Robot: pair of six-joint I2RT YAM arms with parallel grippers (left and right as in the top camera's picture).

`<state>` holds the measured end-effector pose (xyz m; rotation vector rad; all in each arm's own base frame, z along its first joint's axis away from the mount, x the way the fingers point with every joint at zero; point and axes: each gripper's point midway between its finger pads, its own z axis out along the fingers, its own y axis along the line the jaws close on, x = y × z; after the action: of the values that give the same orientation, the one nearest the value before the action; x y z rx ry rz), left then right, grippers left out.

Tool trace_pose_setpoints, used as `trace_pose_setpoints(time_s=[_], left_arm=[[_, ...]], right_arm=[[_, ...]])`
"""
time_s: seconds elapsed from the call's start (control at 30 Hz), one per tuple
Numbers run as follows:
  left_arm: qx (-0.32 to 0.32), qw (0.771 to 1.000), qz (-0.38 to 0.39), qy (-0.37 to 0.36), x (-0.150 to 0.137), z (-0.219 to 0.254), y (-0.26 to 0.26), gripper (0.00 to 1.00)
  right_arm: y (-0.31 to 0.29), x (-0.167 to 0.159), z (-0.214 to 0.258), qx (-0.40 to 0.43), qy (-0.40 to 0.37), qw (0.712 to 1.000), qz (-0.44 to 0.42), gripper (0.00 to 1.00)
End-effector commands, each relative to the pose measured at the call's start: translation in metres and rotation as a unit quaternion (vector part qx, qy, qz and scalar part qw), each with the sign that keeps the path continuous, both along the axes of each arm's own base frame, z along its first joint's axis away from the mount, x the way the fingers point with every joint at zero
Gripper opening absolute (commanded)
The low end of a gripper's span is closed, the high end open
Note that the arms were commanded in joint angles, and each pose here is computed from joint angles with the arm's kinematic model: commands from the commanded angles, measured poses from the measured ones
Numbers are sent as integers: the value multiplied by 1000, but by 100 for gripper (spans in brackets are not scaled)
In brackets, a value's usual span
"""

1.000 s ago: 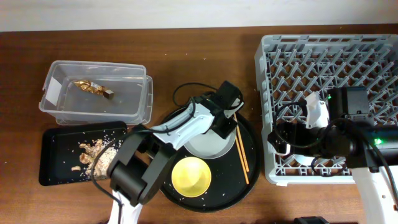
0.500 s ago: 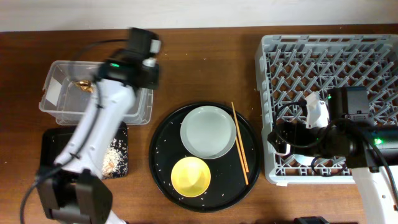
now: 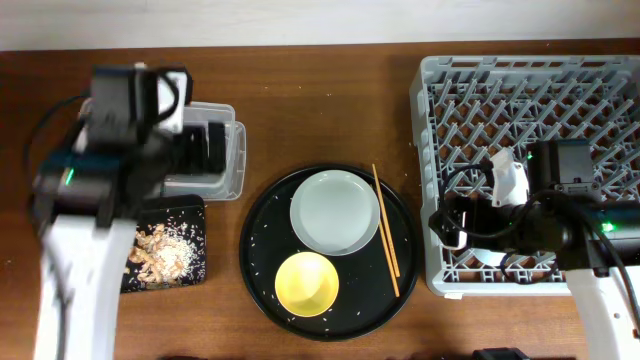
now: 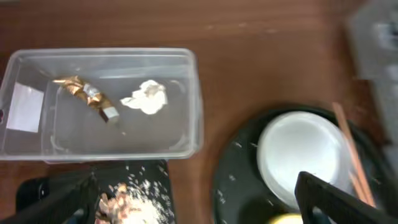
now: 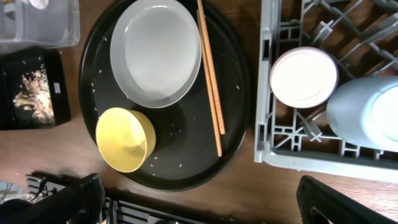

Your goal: Sort waste into correct bins and load items into the dishwasher rack

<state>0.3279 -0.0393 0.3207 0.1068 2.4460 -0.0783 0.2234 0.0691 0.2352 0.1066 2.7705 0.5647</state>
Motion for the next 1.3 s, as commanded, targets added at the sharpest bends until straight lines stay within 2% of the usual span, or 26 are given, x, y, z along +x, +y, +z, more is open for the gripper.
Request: trace_pose_setpoints(time_s=[0.0, 0.13, 0.37, 0.43, 0.5, 0.53, 0.57, 0.6, 0.67, 0.9, 1.03, 1.17, 1.27], left_arm=[[-11, 1000, -24, -3, -30, 12, -11, 99], [-9, 1000, -24, 6, -58, 16, -6, 99], [-8, 1000, -25, 10, -68, 17, -6, 99], [17, 999, 2, -32, -71, 31, 9, 99], [1, 994, -2, -113, -53, 46, 4, 100], [-13, 988, -30, -150, -46, 49, -7, 99], [-21, 976, -98, -193, -44, 47, -26, 99], [-33, 964, -137, -227, -45, 40, -39, 99], [-46, 952, -154, -259, -48, 19, -46, 99], [-50, 928, -159, -332, -75, -68, -45, 99], [-54, 912, -171, -368, -90, -109, -49, 99], [-57, 901, -178, -392, -93, -142, -53, 99], [-58, 902, -183, -387, -97, -163, -56, 100]], right_arm=[[2, 1, 4, 0, -7, 1000, 5, 98], [2, 1, 4, 1, -7, 1000, 5, 98], [2, 1, 4, 1, -7, 1000, 5, 98], [2, 1, 4, 1, -7, 1000, 5, 98], [2, 1, 4, 1, -7, 1000, 5, 98], [2, 1, 4, 1, -7, 1000, 5, 98], [2, 1, 4, 1, -7, 1000, 5, 98], [2, 1, 4, 1, -7, 1000, 5, 98], [2, 1, 4, 1, -7, 1000, 5, 98], [2, 1, 4, 1, -7, 1000, 5, 98], [2, 1, 4, 1, -7, 1000, 5, 98], [2, 1, 4, 1, -7, 1000, 5, 98], [2, 1, 4, 1, -7, 1000, 5, 98]])
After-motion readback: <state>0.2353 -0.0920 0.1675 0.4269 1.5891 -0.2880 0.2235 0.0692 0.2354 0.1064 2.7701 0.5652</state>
